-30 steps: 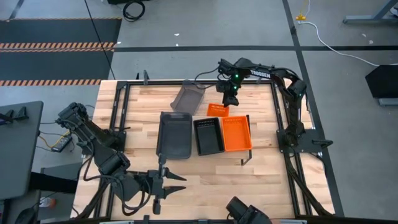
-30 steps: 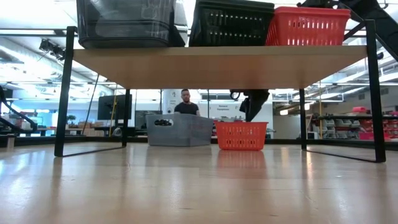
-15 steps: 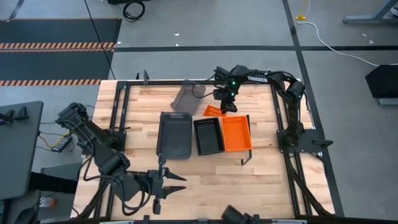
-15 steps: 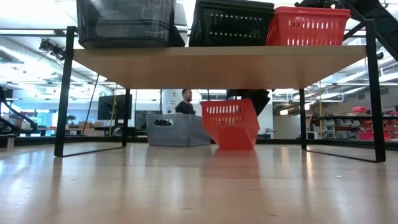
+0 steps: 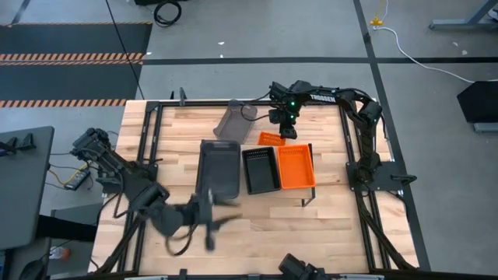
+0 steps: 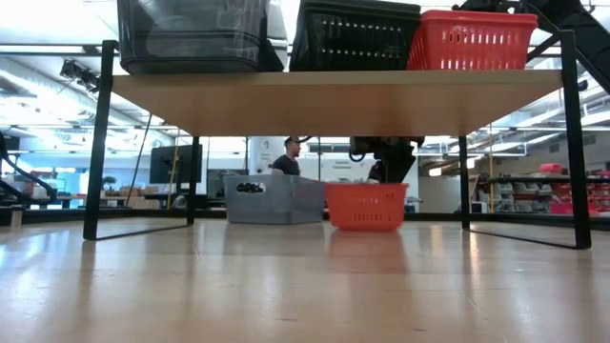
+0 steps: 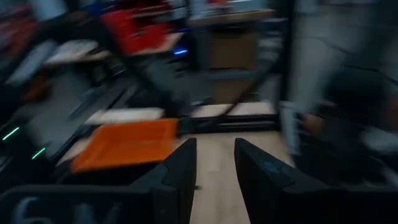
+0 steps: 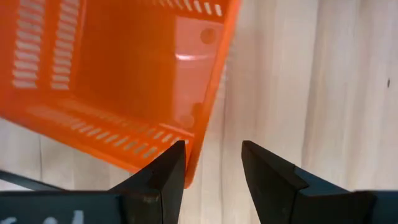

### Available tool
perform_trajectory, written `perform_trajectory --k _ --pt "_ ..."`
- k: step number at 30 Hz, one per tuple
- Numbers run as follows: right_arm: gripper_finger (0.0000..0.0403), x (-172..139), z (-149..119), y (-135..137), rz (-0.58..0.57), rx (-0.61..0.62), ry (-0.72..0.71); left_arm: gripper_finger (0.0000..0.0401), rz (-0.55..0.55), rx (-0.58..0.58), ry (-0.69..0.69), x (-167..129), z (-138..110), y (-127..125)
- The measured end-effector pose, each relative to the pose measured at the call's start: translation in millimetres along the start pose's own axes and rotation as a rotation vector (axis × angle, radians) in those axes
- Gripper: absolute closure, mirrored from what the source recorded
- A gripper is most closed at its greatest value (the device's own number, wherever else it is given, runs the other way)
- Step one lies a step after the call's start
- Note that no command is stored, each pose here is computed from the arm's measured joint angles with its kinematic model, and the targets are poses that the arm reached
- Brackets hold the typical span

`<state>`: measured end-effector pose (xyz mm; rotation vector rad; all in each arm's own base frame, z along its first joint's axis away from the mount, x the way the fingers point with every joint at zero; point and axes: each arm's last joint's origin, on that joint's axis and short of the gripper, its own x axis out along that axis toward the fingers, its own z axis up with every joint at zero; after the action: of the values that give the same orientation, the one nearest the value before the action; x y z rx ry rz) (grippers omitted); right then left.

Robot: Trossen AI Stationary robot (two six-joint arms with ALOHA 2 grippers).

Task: Stack baskets on shelf by color
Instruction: Stack the orange bin on top of the orange bins on the shelf

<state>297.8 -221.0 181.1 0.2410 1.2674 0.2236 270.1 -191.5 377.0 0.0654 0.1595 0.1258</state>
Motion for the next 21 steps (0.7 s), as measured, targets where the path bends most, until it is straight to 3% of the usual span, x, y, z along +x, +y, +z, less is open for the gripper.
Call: perform_trajectory --k 3,7,15,21 --pt "0.0239 0 1 0 -0.004 -0.003 -0.005 0.0284 0.113 -0.09 0.035 11 -4 15" --pt "0.0239 0 2 -1 -0.011 -0.008 -0.014 0.0284 0.177 -0.137 0.071 22 -9 31" --pt "0.0244 0 4 -3 -0.03 -0.002 -0.039 0.0284 0.219 -0.187 0.112 27 -14 40" --pt "0.0296 1 4 -1 -0.077 0.003 0.014 0.0284 0.221 -0.171 0.128 26 -16 40"
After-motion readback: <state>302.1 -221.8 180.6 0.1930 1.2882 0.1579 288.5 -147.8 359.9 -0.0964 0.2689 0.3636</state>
